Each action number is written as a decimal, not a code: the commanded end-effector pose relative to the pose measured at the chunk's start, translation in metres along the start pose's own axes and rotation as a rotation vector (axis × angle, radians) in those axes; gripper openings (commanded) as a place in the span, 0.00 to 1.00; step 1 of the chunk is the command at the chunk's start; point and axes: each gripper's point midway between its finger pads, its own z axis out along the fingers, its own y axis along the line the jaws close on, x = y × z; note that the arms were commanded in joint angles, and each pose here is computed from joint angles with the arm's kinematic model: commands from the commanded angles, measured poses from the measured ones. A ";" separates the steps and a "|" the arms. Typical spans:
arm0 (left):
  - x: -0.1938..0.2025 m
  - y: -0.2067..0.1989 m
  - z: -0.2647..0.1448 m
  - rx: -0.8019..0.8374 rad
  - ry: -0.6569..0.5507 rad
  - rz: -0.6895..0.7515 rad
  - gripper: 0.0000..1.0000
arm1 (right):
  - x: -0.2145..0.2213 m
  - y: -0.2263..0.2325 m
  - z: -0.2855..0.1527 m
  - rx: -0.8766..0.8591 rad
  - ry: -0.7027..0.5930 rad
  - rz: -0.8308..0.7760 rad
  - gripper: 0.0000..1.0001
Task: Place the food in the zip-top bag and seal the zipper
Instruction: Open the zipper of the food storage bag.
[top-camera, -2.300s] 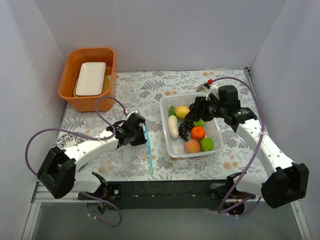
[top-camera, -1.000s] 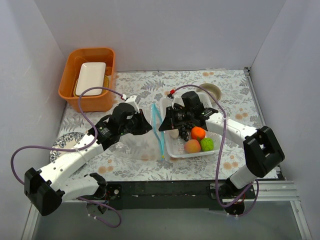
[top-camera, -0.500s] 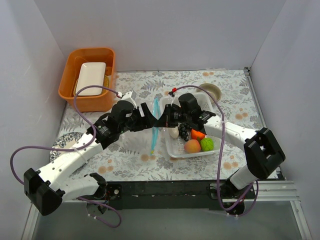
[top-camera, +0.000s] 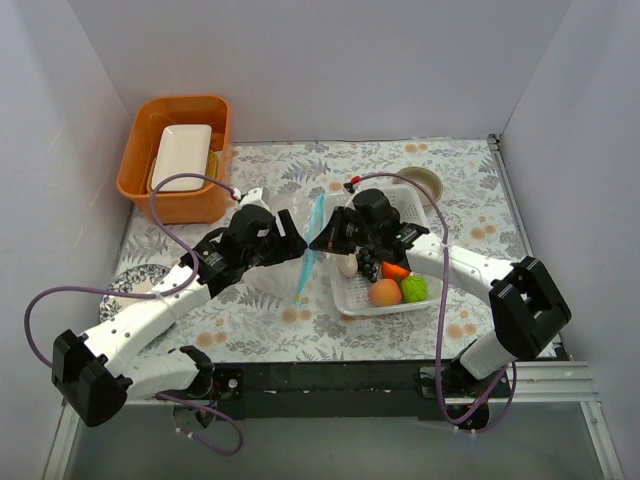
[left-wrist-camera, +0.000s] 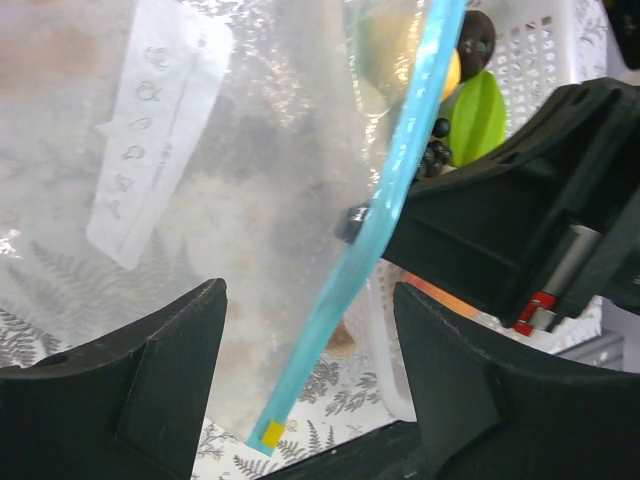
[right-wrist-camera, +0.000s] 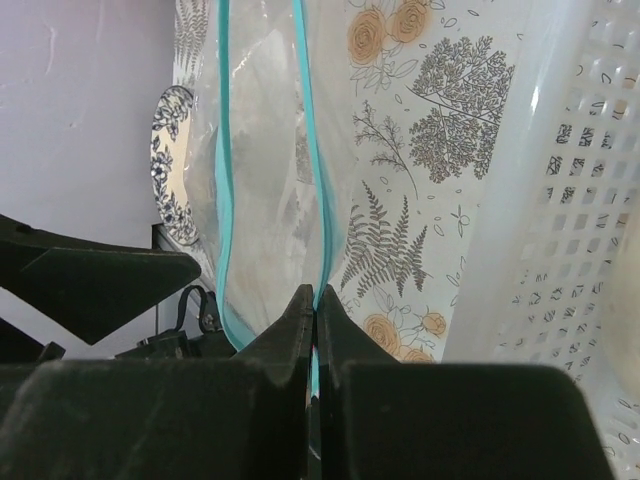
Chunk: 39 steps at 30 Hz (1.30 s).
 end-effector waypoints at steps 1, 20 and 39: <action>-0.006 0.013 -0.005 -0.047 -0.053 0.024 0.67 | -0.018 0.023 -0.003 -0.037 -0.042 -0.005 0.01; -0.004 0.003 0.010 -0.051 -0.083 0.108 0.67 | -0.023 0.029 -0.002 -0.037 -0.032 -0.025 0.01; -0.028 0.024 0.002 -0.226 -0.188 0.105 0.47 | -0.020 0.022 -0.001 0.009 -0.009 -0.059 0.01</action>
